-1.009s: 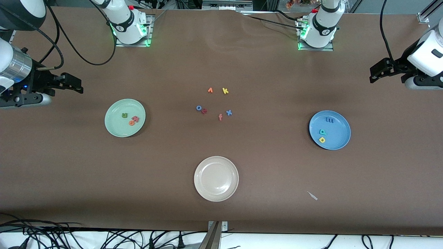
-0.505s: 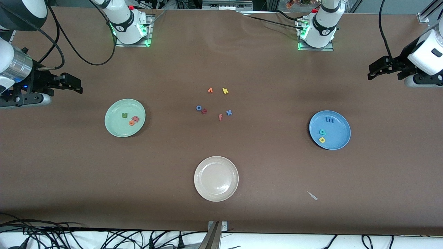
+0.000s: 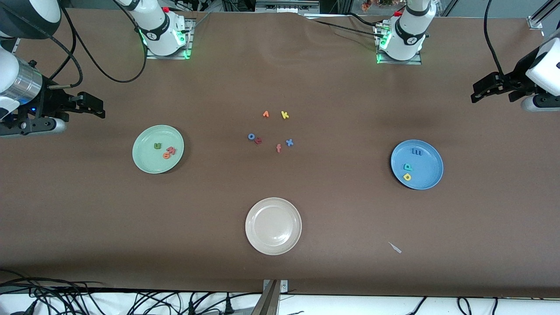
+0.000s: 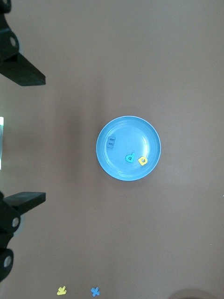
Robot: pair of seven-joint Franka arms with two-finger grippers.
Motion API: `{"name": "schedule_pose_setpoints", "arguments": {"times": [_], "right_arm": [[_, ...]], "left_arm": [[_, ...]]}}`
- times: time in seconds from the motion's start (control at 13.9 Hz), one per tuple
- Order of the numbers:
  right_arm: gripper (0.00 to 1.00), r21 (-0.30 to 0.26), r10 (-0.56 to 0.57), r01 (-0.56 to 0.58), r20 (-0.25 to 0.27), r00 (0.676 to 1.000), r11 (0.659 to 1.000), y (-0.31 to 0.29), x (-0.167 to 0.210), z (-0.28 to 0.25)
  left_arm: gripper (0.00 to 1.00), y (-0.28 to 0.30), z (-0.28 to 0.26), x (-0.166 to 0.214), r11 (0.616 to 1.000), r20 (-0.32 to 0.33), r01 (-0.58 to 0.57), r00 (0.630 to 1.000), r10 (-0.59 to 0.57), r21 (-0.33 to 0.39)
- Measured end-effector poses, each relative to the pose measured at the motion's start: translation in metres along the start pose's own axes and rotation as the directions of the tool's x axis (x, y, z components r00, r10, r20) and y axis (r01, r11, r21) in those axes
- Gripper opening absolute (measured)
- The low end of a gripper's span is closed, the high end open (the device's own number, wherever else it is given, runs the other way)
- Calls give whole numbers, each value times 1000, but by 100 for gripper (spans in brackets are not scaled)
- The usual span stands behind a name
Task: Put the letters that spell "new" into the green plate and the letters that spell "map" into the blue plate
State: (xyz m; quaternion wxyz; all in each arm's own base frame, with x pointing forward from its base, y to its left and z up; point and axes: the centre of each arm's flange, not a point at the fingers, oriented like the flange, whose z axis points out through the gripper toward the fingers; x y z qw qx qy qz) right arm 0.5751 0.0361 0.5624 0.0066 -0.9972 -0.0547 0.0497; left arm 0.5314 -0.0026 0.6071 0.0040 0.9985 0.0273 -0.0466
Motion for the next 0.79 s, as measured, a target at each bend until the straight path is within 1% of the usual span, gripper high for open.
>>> {"name": "schedule_pose_setpoints", "arguments": {"times": [0.79], "right_arm": [[100,-1,-1,1,-1,1000,1000,0,0,0]], "left_arm": [[100,1,-3,0,1000,-8,-2,1000,2,0]]}}
